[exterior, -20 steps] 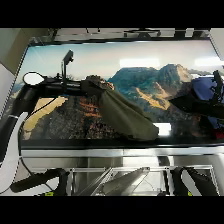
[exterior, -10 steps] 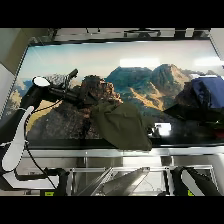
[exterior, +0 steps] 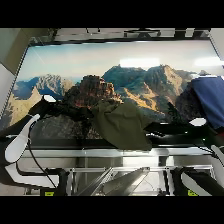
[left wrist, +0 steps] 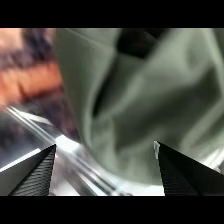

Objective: Fold the shirts.

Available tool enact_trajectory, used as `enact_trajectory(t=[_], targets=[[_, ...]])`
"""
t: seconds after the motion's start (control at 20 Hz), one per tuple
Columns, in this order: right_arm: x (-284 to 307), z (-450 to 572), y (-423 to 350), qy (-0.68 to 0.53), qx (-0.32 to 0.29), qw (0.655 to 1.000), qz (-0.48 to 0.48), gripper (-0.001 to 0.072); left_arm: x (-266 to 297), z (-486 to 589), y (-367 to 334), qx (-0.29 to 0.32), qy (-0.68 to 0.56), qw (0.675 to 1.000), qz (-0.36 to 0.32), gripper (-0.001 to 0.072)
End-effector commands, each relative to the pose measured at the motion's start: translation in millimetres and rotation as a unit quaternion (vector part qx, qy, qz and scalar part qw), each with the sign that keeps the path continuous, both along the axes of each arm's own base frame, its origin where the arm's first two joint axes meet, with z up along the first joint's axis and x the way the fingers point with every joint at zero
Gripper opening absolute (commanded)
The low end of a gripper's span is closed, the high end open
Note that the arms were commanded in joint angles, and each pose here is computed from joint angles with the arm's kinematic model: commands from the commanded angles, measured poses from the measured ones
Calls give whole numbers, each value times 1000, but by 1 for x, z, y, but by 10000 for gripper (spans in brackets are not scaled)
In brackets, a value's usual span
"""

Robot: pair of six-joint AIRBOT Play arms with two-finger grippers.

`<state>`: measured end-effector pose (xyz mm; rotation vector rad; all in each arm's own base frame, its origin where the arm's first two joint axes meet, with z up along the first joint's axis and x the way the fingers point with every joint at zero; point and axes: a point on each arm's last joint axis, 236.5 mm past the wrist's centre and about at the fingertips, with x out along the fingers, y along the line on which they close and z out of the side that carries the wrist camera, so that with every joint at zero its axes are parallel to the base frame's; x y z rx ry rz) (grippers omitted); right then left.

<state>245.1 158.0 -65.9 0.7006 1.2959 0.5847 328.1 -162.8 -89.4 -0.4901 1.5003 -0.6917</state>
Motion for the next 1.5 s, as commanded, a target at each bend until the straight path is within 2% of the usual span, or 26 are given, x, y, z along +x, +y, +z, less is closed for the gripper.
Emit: enact_trajectory(t=[0.0, 0.05, 0.15, 0.2, 0.25, 0.5, 0.6, 0.75, 0.95, 1.1, 1.2, 1.3, 1.45], targets=[[17, -20, 22, -17, 6, 1000, 4, 516, 17, -19, -17, 2, -4, 1000, -18, 682], [22, -23, 23, -15, 11, 1000, 1, 508, 21, -19, -23, 0, -5, 1000, -28, 575], [29, -26, 25, -12, 15, 1000, 7, 249, 24, -16, -28, -6, -6, 999, -39, 333], [30, -23, 28, -17, 20, 999, 18, 102, 26, -13, -28, -8, -8, 999, -41, 165], [30, -16, 31, -22, 29, 999, 29, 17, 27, -9, -27, -11, -8, 999, -42, -7], [42, 68, 46, -96, 84, 989, 77, 17, 26, 61, -38, -66, -35, 994, -75, -2], [54, 138, 39, -174, 95, 977, 82, 17, 23, 121, -47, -98, -87, 987, -89, -2], [61, 257, 8, -319, 73, 943, 61, 17, 6, 243, -55, -127, -208, 964, -110, 0], [24, 386, -17, -494, -1, 869, 34, 17, -39, 397, -54, -125, -414, 897, -90, 19], [-17, 438, -10, -576, -40, 816, 31, 17, -87, 483, -48, -121, -539, 830, -73, 19], [-23, 447, -11, -596, -56, 801, 19, 17, -92, 500, -32, -74, -585, 806, -46, 19], [-9, 433, -16, -573, -54, 817, 18, 18, -74, 480, -19, -43, -567, 822, -15, 20], [24, 382, -20, -491, -16, 870, 40, 18, -38, 401, -18, -23, -472, 881, -22, 20]])
